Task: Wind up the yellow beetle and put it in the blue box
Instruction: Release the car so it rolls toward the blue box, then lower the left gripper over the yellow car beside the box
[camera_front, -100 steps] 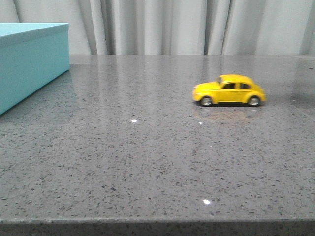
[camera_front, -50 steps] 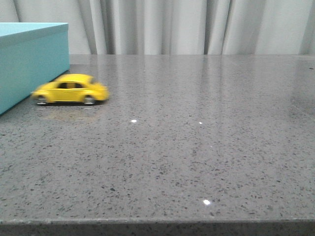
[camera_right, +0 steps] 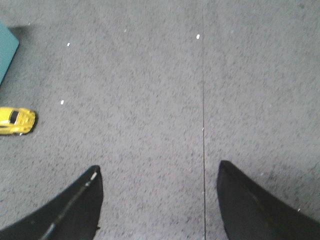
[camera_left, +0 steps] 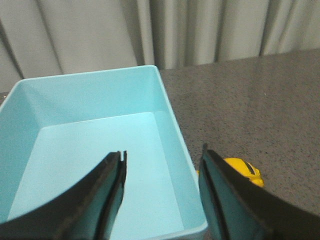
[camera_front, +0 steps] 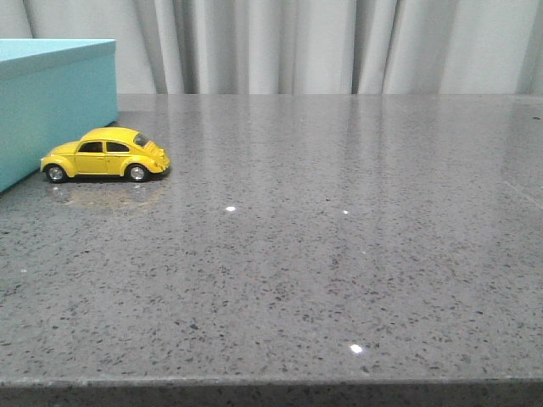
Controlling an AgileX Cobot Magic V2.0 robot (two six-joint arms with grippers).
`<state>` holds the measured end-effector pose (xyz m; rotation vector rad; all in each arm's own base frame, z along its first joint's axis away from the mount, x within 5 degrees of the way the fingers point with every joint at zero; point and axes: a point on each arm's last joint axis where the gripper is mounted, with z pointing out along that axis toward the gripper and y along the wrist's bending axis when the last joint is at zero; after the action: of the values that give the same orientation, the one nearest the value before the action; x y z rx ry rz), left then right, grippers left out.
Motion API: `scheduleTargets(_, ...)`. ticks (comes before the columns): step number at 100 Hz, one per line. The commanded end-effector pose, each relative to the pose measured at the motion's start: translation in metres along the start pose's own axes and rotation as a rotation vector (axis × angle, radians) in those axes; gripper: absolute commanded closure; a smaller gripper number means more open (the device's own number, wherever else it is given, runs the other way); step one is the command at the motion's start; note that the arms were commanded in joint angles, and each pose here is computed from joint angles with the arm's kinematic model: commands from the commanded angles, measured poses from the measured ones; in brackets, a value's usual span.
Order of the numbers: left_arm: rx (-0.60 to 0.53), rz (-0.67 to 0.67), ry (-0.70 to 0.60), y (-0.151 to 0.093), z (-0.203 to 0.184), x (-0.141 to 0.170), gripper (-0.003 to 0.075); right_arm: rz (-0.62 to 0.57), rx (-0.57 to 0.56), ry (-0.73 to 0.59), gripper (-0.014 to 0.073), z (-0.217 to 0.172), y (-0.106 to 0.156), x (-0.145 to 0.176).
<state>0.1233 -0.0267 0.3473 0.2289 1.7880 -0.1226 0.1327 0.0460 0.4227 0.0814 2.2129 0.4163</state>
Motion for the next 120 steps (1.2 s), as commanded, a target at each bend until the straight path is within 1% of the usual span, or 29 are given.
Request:
scheduleTargets(1, 0.052, 0.087, -0.062, -0.007, 0.01, -0.027, 0.0372, 0.006, -0.071, -0.099, 0.0106, -0.013, 0.003, 0.0)
scheduleTargets(7, 0.084, 0.147, -0.045, -0.012, 0.017, -0.036, 0.0342, 0.014, -0.086, -0.103, 0.0106, -0.016, 0.002, 0.004)
scheduleTargets(13, 0.124, 0.213, -0.002, -0.019, 0.028, -0.041, 0.03, 0.018, -0.098, -0.116, 0.0106, -0.021, 0.002, 0.005)
scheduleTargets(18, 0.152, 0.271, 0.036, -0.024, 0.036, -0.046, 0.028, 0.02, -0.11, -0.136, 0.0106, -0.025, 0.002, 0.005)
scheduleTargets(40, 0.26, 0.578, 0.2, -0.041, 0.079, -0.066, 0.0279, 0.021, -0.138, -0.194, 0.0106, -0.037, 0.002, 0.006)
scheduleTargets(42, 0.27, 0.597, 0.204, -0.043, 0.081, -0.07, 0.0279, 0.022, -0.138, -0.194, 0.0106, -0.037, 0.002, 0.006)
scheduleTargets(45, 0.286, 0.623, 0.246, -0.044, 0.089, -0.07, 0.0279, 0.023, -0.141, -0.196, 0.0106, -0.039, 0.002, 0.006)
scheduleTargets(49, 0.298, 0.638, 0.273, -0.046, 0.096, -0.074, 0.0279, 0.026, -0.146, -0.195, 0.0106, -0.039, 0.003, 0.006)
scheduleTargets(54, 0.325, 0.663, 0.345, -0.048, 0.108, -0.074, 0.0279, 0.029, -0.151, -0.193, 0.0106, -0.039, 0.003, 0.006)
scheduleTargets(59, 0.354, 0.688, 0.388, -0.051, 0.117, -0.077, 0.0279, 0.03, -0.152, -0.193, 0.0106, -0.039, 0.003, 0.007)
scheduleTargets(65, 0.391, 0.705, 0.402, -0.055, 0.127, -0.081, 0.0279, 0.032, -0.155, -0.192, 0.0106, -0.039, 0.003, 0.007)
scheduleTargets(77, 0.482, 0.801, 0.435, -0.063, 0.147, -0.082, 0.0279, 0.036, -0.161, -0.19, 0.0106, -0.039, 0.004, 0.007)
scheduleTargets(82, 0.525, 0.848, 0.479, -0.065, 0.155, -0.078, 0.0279, 0.037, -0.162, -0.189, 0.0106, -0.039, 0.004, 0.007)
scheduleTargets(87, 0.551, 0.867, 0.515, -0.067, 0.163, -0.075, 0.0279, 0.037, -0.162, -0.19, 0.0106, -0.039, 0.004, 0.007)
scheduleTargets(111, 0.576, 0.934, 0.626, -0.07, 0.197, -0.048, 0.0279, 0.038, -0.163, -0.19, 0.0106, -0.039, 0.004, 0.007)
scheduleTargets(120, 0.567, 0.969, 0.629, -0.069, 0.207, -0.043, 0.0279, 0.037, -0.162, -0.191, 0.0106, -0.039, 0.004, 0.007)
